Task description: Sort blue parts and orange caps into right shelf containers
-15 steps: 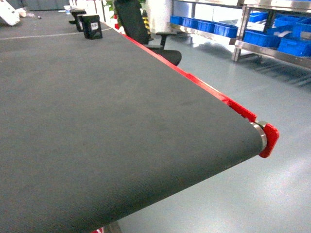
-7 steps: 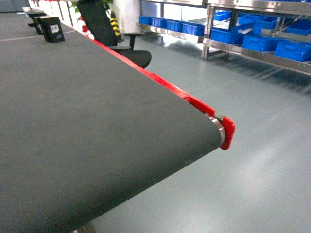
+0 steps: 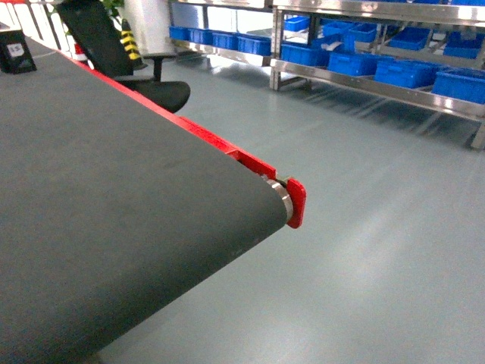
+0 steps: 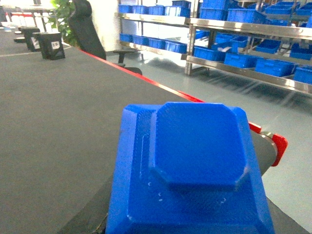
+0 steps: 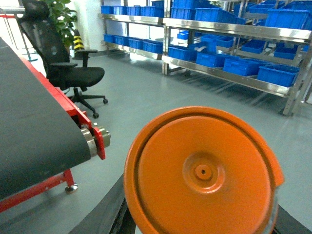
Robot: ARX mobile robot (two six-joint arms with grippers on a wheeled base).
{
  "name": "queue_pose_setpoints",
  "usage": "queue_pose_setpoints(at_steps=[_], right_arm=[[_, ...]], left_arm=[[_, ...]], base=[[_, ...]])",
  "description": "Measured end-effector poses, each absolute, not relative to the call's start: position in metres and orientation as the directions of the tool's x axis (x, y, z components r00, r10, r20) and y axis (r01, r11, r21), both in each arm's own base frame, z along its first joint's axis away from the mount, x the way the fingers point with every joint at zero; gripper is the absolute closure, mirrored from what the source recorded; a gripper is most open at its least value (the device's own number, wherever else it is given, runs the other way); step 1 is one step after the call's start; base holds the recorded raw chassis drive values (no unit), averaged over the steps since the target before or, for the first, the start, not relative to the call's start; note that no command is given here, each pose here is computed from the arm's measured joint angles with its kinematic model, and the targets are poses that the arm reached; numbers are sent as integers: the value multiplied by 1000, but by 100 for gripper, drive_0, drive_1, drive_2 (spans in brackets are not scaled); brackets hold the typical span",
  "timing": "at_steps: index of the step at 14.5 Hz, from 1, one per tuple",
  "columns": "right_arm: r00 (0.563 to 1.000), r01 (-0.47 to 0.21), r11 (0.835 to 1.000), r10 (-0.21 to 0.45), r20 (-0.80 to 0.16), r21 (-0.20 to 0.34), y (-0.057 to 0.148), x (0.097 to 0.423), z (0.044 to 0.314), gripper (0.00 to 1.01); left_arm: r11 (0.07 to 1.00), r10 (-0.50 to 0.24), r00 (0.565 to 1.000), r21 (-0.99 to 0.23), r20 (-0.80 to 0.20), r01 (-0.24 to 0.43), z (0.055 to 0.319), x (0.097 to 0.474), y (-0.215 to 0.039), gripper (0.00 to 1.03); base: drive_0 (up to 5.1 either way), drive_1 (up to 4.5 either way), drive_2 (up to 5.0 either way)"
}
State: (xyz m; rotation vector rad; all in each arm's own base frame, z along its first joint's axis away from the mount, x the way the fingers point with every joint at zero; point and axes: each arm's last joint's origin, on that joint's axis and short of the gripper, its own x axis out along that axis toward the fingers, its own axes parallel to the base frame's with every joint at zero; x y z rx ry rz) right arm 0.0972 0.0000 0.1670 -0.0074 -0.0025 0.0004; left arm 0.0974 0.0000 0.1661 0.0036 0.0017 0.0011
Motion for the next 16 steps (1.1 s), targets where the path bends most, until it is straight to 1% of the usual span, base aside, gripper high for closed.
queue_pose_setpoints(at_steps=[16], right_arm=[[1000,0,1000,0,2,-7,0,97,167,57]], left_arm=[[1000,1,1000,4,-2,-1,166,97,0,60]], base=[[-156,-156,-156]])
